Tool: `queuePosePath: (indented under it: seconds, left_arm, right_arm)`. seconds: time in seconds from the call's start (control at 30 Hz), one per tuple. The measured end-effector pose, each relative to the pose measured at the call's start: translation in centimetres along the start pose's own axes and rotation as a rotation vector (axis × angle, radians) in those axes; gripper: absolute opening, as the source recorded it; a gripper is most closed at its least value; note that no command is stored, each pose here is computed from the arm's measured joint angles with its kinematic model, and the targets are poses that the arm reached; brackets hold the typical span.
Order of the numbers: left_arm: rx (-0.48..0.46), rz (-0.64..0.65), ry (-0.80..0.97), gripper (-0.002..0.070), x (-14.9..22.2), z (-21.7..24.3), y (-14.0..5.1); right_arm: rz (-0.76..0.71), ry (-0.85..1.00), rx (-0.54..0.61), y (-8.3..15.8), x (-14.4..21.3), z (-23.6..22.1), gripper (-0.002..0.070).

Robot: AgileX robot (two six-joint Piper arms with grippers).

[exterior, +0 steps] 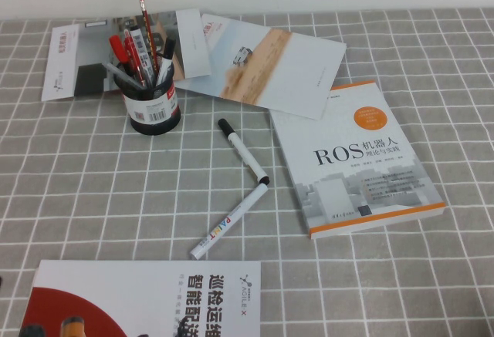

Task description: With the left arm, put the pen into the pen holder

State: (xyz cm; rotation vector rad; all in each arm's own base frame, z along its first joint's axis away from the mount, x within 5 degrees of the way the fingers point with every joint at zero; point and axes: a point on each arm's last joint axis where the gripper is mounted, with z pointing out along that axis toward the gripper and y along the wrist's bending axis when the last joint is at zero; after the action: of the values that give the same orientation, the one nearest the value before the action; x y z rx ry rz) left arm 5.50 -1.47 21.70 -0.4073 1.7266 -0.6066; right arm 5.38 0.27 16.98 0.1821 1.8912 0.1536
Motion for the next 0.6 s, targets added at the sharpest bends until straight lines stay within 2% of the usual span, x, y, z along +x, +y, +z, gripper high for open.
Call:
queuePosePath:
  seconds: [0.13,0.27,0.43,0.6]
  left_arm:
    - [-0.051,0.081,0.204,-0.0002,-1.5,0.8,-1.7]
    - [-0.079,0.218,0.441,-0.0002,-3.2,2.3,-3.4]
    - [-0.068,0.366,0.698,-0.0002,-5.2,5.4,-4.9]
    - [-0.044,0.446,0.851,-0.0002,-6.4,9.4,-5.6]
  right_arm:
    - [0.000,0.000,0.000,0.0,0.0,0.0,-0.0015]
    - [0.000,0.000,0.000,0.0,0.0,0.0,-0.0015]
    - [0.000,0.000,0.000,0.0,0.0,0.0,-0.0015]
    - [0.000,0.000,0.000,0.0,0.0,0.0,-0.0015]
